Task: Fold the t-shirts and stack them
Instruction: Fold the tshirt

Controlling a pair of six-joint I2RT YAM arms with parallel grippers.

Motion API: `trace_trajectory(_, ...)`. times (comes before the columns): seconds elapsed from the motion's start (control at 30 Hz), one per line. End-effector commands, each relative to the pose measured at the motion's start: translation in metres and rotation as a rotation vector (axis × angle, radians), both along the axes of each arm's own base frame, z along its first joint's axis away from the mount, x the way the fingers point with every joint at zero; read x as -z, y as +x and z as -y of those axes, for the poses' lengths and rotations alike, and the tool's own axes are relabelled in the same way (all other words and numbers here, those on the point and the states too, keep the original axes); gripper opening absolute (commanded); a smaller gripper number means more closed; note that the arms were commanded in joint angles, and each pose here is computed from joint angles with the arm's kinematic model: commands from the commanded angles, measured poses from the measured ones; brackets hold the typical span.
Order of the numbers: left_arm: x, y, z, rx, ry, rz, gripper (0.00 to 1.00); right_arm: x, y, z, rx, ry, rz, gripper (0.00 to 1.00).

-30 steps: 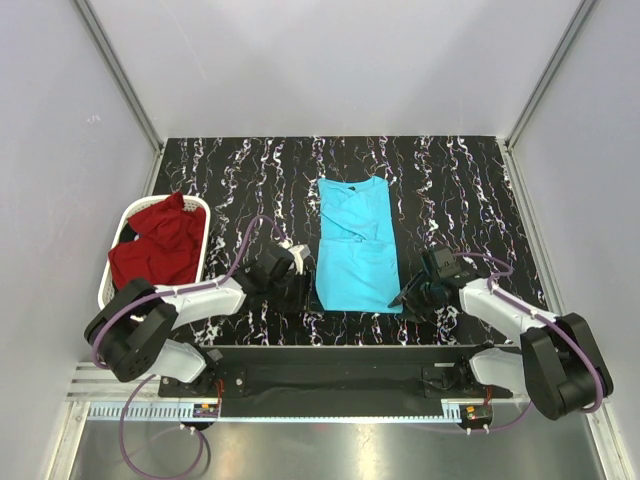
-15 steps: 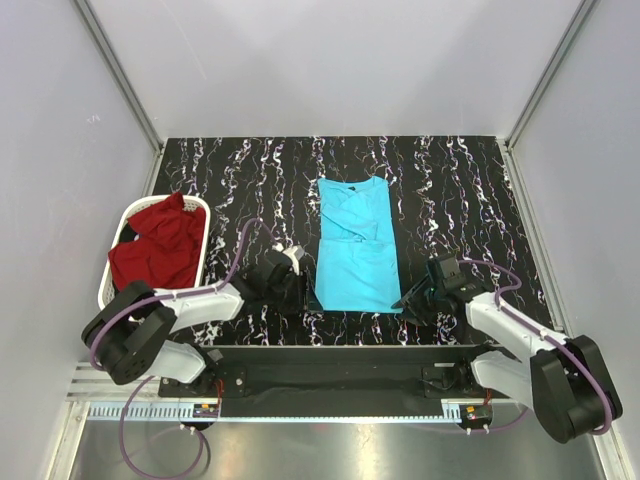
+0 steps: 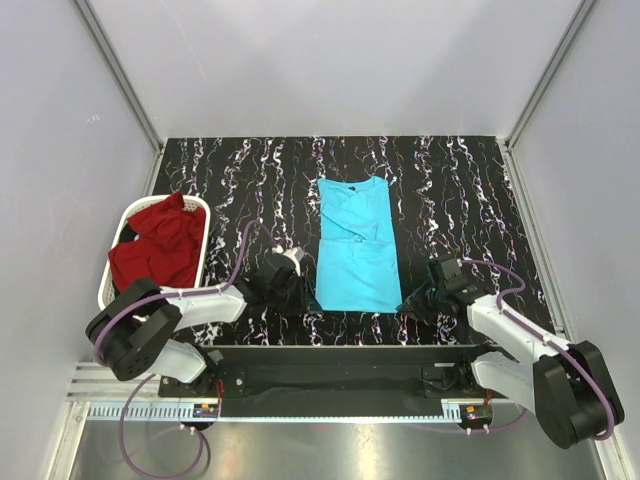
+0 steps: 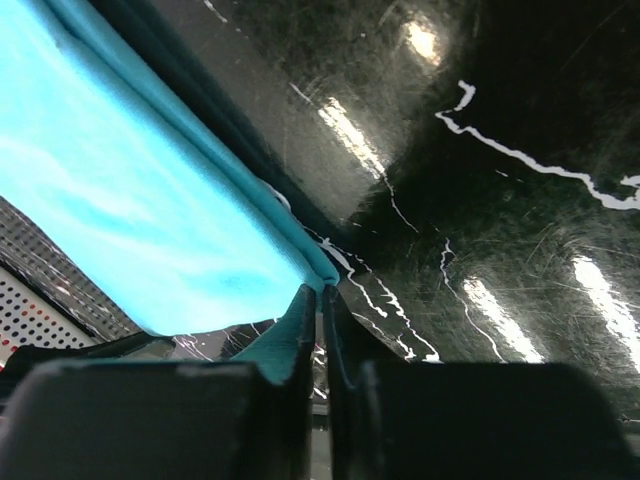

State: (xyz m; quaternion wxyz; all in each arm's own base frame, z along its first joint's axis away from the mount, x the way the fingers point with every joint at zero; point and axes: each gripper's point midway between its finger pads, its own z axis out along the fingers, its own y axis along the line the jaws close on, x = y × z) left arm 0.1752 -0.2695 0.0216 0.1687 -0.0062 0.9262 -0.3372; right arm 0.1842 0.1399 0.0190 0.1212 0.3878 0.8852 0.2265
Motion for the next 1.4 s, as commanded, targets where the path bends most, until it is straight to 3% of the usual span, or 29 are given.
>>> trace_trajectory(0.0, 0.003, 0.003, -0.001, -0.014, 0.014, 0.033, 0.24, -0.005, 0.006, 0.001, 0.004, -0.018, 0.044, 0.04)
trace_trajectory(0.03, 0.002, 0.004, 0.0, -0.016, 0.014, 0.037, 0.22, -0.006, 0.006, 0.001, -0.007, -0.022, 0.048, 0.0)
trace_trajectory(0.17, -0.003, 0.001, 0.004, 0.016, 0.026, 0.039, 0.11, -0.009, 0.007, 0.002, -0.038, -0.04, 0.056, 0.0)
trace_trajectory(0.23, -0.005, 0.005, 0.001, 0.023, 0.068, 0.068, 0.1, -0.011, 0.006, 0.001, -0.051, -0.037, 0.061, 0.0)
trace_trajectory(0.27, -0.006, 0.002, -0.002, 0.027, 0.086, 0.073, 0.12, -0.012, 0.005, 0.0, -0.055, -0.035, 0.065, 0.0)
trace_trajectory(0.3, -0.003, 0.002, -0.008, 0.018, 0.116, 0.075, 0.25, -0.011, 0.004, 0.0, -0.061, -0.03, 0.062, 0.0)
trace_trajectory(0.33, -0.003, 0.002, -0.011, 0.015, 0.127, 0.078, 0.3, -0.011, 0.002, -0.001, -0.066, -0.027, 0.06, 0.0)
trace_trajectory(0.53, -0.011, -0.002, -0.007, -0.008, 0.067, 0.064, 0.43, -0.012, -0.002, -0.005, -0.066, 0.011, 0.09, 0.0)
trace_trajectory(0.83, 0.001, -0.002, 0.002, -0.031, 0.046, 0.016, 0.43, -0.017, 0.001, -0.011, -0.082, 0.026, 0.108, 0.0)
trace_trajectory(1.0, 0.006, -0.002, -0.002, -0.041, 0.065, 0.014, 0.36, -0.017, -0.001, -0.011, -0.083, 0.031, 0.114, 0.0)
trace_trajectory(1.37, 0.011, -0.003, -0.02, -0.062, 0.18, 0.024, 0.39, -0.019, -0.005, -0.011, -0.078, 0.057, 0.131, 0.0)
